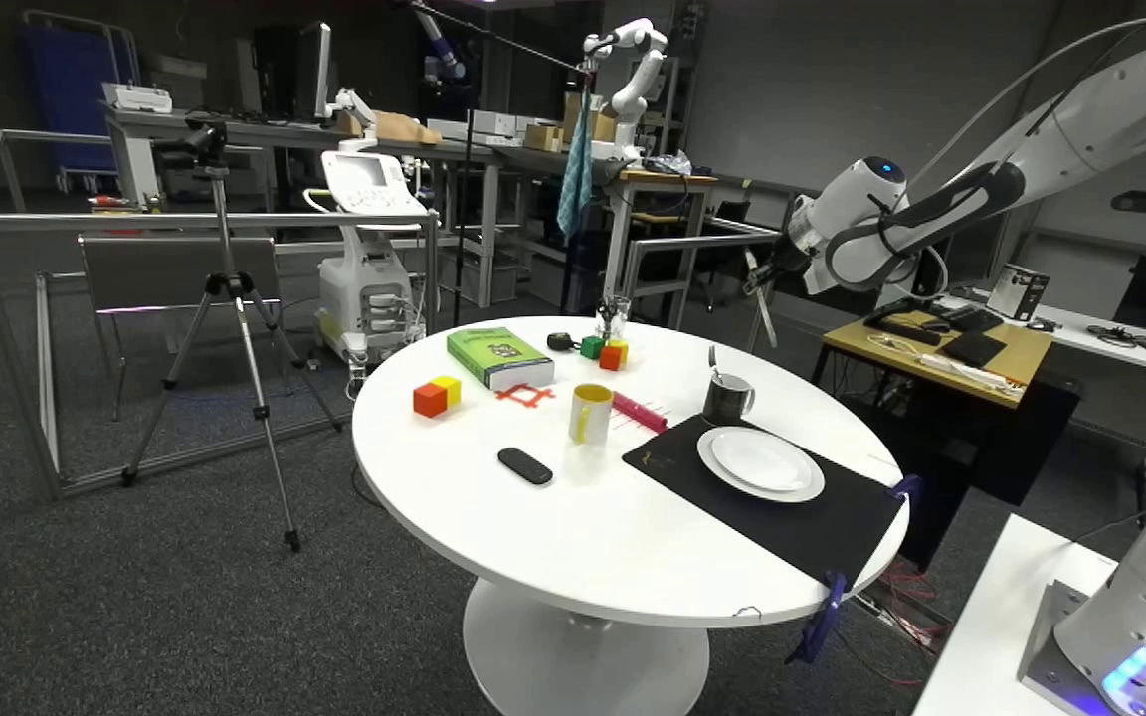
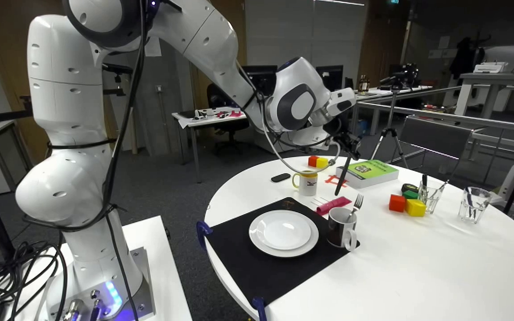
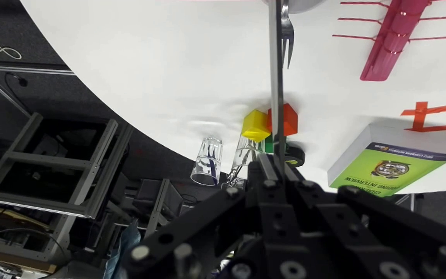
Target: Remove the silver knife from the mug and put it on the left side of the black mat
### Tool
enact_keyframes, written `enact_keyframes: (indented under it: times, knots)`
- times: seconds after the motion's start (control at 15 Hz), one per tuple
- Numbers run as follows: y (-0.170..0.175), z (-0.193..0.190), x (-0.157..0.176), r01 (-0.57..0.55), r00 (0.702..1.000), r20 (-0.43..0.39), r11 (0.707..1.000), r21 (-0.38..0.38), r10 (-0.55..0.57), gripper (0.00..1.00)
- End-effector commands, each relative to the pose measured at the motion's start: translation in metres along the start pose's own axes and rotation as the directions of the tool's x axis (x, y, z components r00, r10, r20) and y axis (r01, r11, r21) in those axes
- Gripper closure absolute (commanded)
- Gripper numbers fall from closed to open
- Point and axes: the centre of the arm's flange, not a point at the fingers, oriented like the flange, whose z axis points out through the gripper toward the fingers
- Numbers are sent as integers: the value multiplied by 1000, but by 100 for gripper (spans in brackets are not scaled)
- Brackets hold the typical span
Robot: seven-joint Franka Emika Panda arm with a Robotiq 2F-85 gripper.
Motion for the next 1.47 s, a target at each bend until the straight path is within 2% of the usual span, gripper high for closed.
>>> enact_keyframes:
  times: [0.0,0.47,0.87,1.27,1.33,1.4]
  knots:
    - [-19,2,-5,13,1000,3,1000,22,-13,99]
    - [-95,10,-16,43,998,34,984,171,-50,99]
    - [-153,8,-31,20,994,96,951,310,-52,99]
    - [-178,23,-50,6,975,203,916,402,-95,99]
    - [-191,23,-48,0,981,178,926,377,-73,97]
    - [-191,25,-51,0,978,193,922,386,-81,97]
